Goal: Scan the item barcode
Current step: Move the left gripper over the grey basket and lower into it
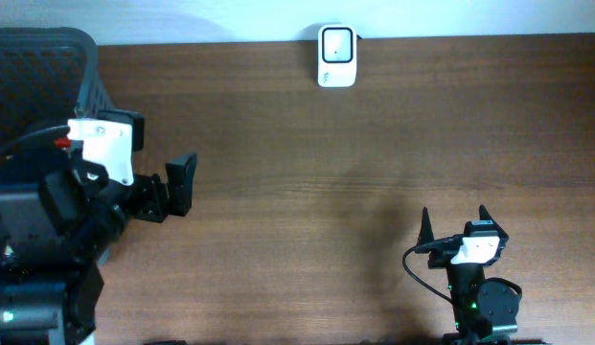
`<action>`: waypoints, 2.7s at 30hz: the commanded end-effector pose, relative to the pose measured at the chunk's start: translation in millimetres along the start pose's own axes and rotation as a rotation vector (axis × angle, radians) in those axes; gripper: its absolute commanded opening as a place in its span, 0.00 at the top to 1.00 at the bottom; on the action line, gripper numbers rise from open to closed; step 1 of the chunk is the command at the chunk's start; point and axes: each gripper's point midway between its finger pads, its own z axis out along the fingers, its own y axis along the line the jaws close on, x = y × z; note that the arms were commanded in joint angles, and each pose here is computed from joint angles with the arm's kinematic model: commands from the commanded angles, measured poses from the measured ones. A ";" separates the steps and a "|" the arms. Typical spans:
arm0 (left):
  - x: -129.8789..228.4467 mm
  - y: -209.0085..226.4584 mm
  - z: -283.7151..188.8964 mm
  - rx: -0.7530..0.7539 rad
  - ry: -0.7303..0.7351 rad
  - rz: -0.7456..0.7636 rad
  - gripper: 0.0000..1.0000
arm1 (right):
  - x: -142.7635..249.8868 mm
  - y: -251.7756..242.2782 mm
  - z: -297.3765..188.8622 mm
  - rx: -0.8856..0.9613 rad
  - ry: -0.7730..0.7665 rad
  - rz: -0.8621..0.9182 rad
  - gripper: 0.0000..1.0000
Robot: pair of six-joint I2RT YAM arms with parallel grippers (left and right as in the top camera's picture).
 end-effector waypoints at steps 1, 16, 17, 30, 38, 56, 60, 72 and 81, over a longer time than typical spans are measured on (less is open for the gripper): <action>-4.2 6.9 -3.7 -0.041 -0.003 0.007 0.01 | 3.0 2.6 0.0 -0.012 0.006 -0.007 0.02; -29.6 51.7 -45.4 -0.356 0.006 -0.157 0.01 | 3.0 2.6 0.0 -0.012 0.006 -0.008 0.02; -29.6 52.1 -44.2 -0.358 0.038 -0.160 0.01 | 3.1 2.6 0.0 -0.012 0.006 -0.008 0.02; -18.1 58.2 2.4 -0.322 0.197 -0.181 0.01 | 3.1 2.6 0.0 -0.012 0.006 -0.008 0.02; -16.0 80.8 -6.5 -0.450 0.200 -0.179 0.01 | 3.1 2.6 0.0 -0.012 0.006 -0.008 0.02; -28.3 138.0 -25.7 -0.614 0.091 -0.328 0.01 | 3.1 2.6 0.0 -0.012 0.006 -0.008 0.02; -34.5 147.2 -8.6 -0.613 0.086 -0.327 0.01 | 3.0 2.6 0.0 -0.012 0.006 -0.008 0.02; -33.2 185.8 14.6 -0.669 0.099 -0.367 0.01 | 3.0 2.6 0.0 -0.012 0.006 -0.008 0.02; -20.1 217.4 5.2 -0.739 0.116 -0.432 0.01 | 3.0 2.6 0.0 -0.012 0.006 -0.007 0.02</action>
